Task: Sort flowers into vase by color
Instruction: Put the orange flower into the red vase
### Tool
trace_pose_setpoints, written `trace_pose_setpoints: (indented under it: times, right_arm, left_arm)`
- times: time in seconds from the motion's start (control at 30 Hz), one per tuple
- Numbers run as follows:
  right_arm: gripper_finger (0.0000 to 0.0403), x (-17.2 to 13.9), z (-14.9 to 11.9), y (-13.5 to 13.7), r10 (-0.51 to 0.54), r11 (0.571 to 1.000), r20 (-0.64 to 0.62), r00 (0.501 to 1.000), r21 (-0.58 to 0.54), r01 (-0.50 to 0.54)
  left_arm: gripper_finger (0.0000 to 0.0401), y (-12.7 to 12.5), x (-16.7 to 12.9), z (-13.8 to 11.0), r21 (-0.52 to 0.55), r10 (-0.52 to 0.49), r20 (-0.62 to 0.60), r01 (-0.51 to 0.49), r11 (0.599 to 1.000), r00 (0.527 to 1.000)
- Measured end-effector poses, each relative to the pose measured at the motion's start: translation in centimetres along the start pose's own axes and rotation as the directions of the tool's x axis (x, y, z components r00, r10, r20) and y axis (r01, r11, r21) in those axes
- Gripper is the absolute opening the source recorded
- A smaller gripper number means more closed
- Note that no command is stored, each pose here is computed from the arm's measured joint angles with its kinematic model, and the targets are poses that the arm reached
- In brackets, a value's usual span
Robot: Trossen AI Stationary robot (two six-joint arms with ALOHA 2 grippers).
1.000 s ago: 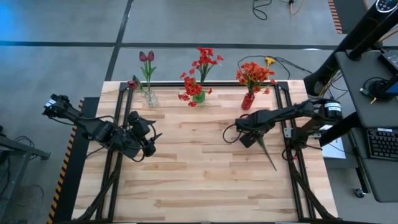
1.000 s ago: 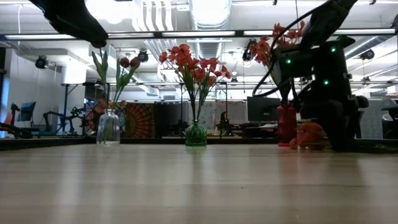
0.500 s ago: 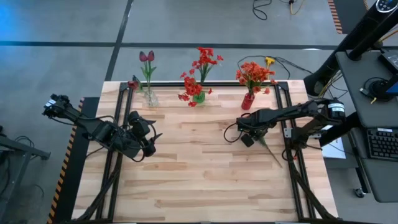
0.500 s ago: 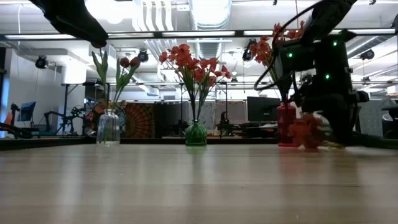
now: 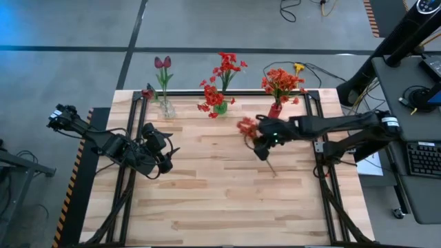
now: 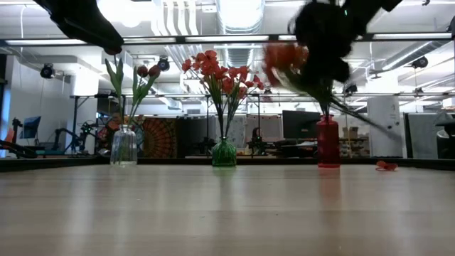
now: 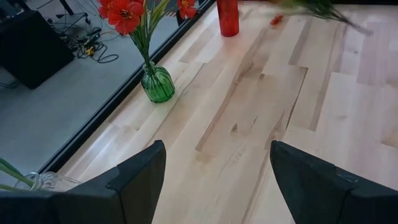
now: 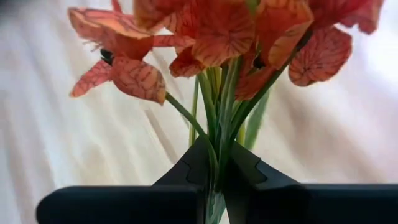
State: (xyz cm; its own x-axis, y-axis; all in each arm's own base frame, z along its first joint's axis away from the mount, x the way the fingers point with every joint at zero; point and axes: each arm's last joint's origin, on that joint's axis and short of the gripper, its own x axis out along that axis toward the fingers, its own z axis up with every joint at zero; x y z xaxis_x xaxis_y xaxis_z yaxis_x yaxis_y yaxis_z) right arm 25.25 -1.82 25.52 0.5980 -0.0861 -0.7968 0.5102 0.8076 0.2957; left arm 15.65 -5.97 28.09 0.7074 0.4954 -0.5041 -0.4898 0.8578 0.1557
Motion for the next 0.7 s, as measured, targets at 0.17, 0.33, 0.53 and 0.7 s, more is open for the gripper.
trace_pose_setpoints:
  times: [0.17,0.33,0.53,0.7]
  right_arm:
    - [0.002,-2.1,1.7,1.0,0.087,0.984,0.33,0.94,-0.177,-0.029]
    - [0.002,-3.5,1.4,1.1,0.041,0.963,0.562,0.826,-0.242,0.117]
    - [0.002,-4.4,-0.2,1.4,0.173,0.942,0.784,0.595,-0.309,0.133]
    - [0.002,-4.1,-1.6,0.3,0.014,0.943,0.858,0.514,-0.182,0.279]
  left_arm:
    - [0.027,0.0,0.0,0.0,0.0,0.0,0.0,0.0,1.0,1.0]
    - [0.027,0.0,0.0,0.0,0.001,0.0,0.0,0.0,1.0,1.0]
    - [0.027,0.0,0.0,0.0,0.006,0.0,-0.001,0.0,1.0,1.0]
    - [0.027,0.0,0.0,0.0,0.006,0.0,-0.001,0.0,1.0,1.0]
